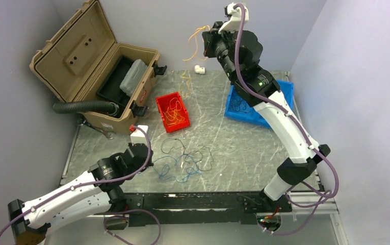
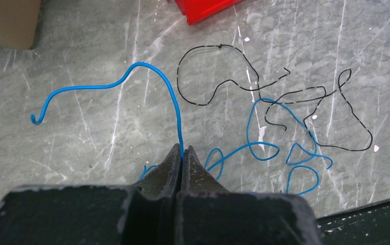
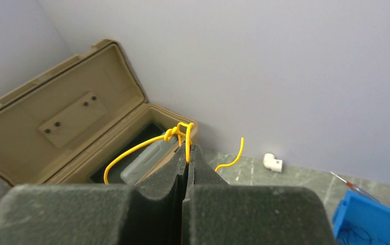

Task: Untangle the cables
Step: Place the cable in the bin.

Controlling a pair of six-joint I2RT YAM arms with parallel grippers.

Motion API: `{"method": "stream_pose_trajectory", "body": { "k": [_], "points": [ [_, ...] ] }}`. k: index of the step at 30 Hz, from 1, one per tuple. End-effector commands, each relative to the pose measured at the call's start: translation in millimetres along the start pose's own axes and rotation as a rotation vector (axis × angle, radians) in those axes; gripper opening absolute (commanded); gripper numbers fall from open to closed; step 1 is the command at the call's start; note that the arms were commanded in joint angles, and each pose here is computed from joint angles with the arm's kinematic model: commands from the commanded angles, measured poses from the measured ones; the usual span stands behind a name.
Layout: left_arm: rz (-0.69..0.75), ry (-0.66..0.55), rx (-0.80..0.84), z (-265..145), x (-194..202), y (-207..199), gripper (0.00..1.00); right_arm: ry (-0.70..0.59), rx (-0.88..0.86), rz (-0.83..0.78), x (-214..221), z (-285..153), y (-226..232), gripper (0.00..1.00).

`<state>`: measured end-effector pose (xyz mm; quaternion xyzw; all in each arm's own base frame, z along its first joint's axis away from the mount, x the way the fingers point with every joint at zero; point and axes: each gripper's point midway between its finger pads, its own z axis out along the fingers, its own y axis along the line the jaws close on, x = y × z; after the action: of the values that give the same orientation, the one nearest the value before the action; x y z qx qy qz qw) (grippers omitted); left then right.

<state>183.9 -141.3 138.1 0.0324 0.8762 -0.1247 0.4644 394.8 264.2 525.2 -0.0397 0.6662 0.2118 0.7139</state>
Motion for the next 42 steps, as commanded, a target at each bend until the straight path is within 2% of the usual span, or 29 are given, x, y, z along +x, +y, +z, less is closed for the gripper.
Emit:
{"method": "stream_pose_trajectory", "body": {
  "k": [1,10,23,42],
  "points": [
    [-0.021,-0.022,0.020,-1,-6,-4,0.00,-0.130,-0.107,-0.018,-52,-18,29,0.00],
    [-0.029,-0.029,0.026,-3,-7,-4,0.00,-0.109,-0.208,-0.017,-32,-9,62,0.00],
    [-0.034,-0.038,0.040,-5,-6,-3,0.00,0.014,-0.201,-0.009,39,18,69,0.00],
    [-0.037,-0.038,0.037,-7,-6,-1,0.00,0.265,-0.138,-0.054,190,48,55,0.00]
  ]
}}
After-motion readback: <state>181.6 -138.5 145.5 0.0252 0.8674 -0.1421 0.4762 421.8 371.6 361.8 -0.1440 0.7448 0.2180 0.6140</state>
